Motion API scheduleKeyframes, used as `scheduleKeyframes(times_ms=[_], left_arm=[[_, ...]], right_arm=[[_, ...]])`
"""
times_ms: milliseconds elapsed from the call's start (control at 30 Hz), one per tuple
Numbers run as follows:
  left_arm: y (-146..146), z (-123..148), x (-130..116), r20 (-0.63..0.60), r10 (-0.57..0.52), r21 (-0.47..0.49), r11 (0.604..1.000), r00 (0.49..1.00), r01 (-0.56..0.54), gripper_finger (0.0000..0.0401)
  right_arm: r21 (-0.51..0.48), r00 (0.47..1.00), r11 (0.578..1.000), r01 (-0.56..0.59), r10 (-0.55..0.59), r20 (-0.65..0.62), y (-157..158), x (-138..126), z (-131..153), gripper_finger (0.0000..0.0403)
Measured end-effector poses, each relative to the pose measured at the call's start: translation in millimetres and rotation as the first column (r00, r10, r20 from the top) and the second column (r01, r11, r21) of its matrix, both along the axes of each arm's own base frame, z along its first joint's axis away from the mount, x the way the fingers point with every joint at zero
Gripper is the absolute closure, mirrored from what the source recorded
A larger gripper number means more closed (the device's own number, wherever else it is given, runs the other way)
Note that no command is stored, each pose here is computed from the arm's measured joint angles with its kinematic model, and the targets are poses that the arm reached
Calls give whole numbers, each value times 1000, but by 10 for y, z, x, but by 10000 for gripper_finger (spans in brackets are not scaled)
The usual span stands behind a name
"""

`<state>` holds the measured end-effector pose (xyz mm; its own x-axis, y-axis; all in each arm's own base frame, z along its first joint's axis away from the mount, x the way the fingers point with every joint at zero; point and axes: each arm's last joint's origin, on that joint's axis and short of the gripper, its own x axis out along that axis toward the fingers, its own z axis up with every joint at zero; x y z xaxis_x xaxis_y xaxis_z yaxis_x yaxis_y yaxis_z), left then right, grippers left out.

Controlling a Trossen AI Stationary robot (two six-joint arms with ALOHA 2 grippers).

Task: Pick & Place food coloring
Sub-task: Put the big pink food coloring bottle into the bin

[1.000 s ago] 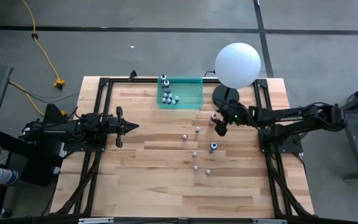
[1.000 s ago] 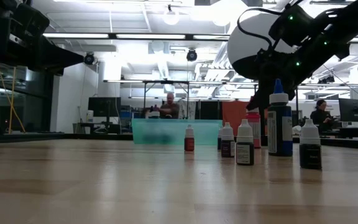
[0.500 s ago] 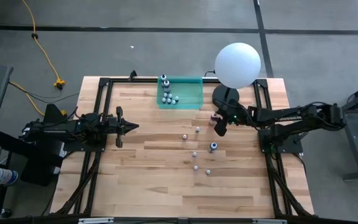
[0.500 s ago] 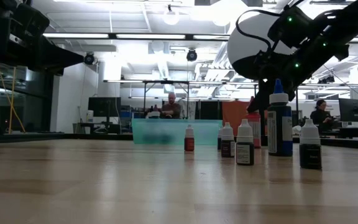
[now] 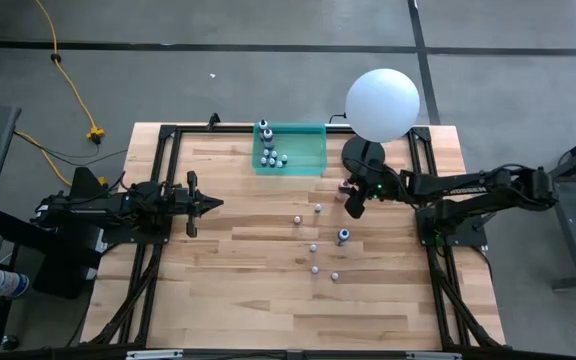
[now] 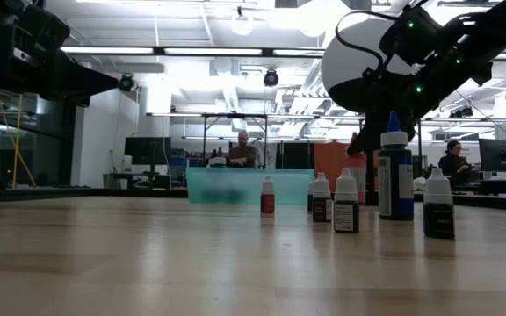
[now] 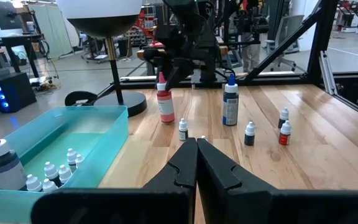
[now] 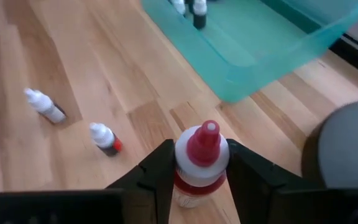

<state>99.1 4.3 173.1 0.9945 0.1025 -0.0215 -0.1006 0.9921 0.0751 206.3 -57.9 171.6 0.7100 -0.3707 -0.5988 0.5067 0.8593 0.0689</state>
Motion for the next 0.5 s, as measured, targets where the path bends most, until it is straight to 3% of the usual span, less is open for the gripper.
scheduleKeyframes(times_ms=[233, 500], left_arm=[[0, 1, 0, 0, 0, 0, 1000, 1000, 0, 401], [0, 1, 0, 0, 0, 0, 1000, 1000, 0, 401]], right_arm=[[12, 996, 999, -44, 43, 80, 46, 24, 142, 293], [-12, 985, 994, -108, 109, 132, 116, 169, 570, 293]])
